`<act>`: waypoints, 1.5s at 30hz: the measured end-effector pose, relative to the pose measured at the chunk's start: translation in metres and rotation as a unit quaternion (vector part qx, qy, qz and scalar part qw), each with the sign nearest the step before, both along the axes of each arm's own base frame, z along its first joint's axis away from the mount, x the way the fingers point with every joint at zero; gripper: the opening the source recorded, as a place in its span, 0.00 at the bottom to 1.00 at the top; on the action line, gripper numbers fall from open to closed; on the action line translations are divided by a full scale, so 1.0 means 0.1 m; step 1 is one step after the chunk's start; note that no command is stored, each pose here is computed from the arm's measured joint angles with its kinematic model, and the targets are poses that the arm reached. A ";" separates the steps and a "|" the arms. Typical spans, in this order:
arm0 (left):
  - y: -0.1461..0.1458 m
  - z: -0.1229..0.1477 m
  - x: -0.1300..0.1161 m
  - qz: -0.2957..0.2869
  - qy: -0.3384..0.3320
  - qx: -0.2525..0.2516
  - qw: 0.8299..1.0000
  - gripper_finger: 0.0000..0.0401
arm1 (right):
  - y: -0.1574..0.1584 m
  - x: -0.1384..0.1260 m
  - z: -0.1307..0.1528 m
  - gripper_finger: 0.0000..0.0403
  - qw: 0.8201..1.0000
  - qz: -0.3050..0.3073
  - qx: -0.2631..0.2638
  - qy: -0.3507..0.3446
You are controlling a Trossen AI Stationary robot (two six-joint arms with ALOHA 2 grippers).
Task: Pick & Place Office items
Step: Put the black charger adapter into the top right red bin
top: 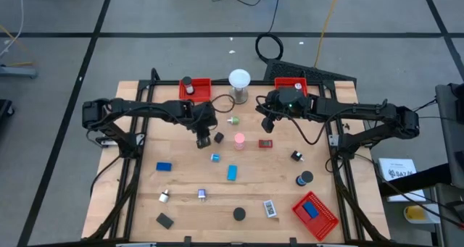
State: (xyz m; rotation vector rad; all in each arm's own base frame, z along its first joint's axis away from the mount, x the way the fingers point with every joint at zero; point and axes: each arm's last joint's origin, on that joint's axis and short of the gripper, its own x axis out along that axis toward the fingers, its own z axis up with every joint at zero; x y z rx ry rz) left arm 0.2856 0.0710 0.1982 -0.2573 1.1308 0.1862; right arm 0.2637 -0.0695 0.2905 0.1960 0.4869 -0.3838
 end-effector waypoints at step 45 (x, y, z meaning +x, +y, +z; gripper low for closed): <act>-0.26 -0.02 0.24 0.134 -0.093 0.046 0.985 0.32 | 0.01 0.00 -0.01 0.08 1.000 0.007 0.019 -0.001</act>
